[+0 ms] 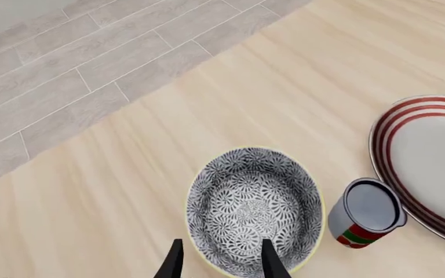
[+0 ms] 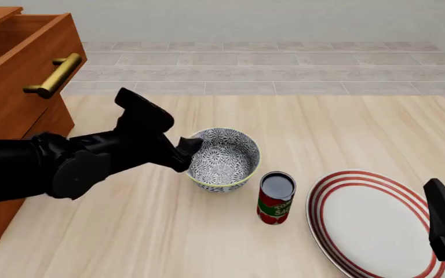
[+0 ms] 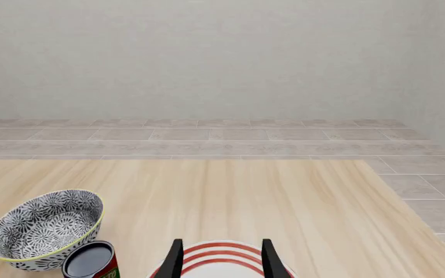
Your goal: Put the bowl on top of the cabinet.
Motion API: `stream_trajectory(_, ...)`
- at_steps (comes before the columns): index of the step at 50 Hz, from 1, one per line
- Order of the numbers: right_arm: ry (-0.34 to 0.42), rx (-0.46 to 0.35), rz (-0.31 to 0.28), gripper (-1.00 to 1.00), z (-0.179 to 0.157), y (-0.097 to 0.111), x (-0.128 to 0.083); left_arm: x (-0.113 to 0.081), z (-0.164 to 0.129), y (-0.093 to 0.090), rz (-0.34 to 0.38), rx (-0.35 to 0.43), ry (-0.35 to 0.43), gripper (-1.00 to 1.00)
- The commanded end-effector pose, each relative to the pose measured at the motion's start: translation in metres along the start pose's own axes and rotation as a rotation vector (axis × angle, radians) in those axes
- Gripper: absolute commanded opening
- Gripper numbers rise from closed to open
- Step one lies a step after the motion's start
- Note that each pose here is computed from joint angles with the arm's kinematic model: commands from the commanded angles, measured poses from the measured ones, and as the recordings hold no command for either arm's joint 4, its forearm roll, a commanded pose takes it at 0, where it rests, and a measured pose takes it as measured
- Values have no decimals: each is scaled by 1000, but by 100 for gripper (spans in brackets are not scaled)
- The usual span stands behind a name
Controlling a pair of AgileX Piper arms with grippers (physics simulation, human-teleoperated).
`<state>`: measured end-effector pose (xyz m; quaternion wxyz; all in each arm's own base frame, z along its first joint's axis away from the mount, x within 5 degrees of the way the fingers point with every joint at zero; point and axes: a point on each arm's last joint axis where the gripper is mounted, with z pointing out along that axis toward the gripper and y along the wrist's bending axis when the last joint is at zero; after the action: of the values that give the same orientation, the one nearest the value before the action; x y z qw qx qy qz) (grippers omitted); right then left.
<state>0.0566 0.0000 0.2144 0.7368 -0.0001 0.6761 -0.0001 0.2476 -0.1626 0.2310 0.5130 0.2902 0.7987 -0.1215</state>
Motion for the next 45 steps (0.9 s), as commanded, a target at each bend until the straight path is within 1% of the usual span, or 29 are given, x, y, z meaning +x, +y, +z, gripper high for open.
stream_trajectory(1,0,0,0,100,0,0,0,-8,7,3,-24,-4,26,100)
stream_trajectory(8,0,0,0,100,0,0,0,-9,5,7,-31,-15,23,100)
stream_trajectory(23,0,0,0,100,0,0,0,-6,21,16,-40,-37,45,100)
stream_trajectory(45,0,0,0,100,0,0,0,0,36,21,-57,-47,77,100)
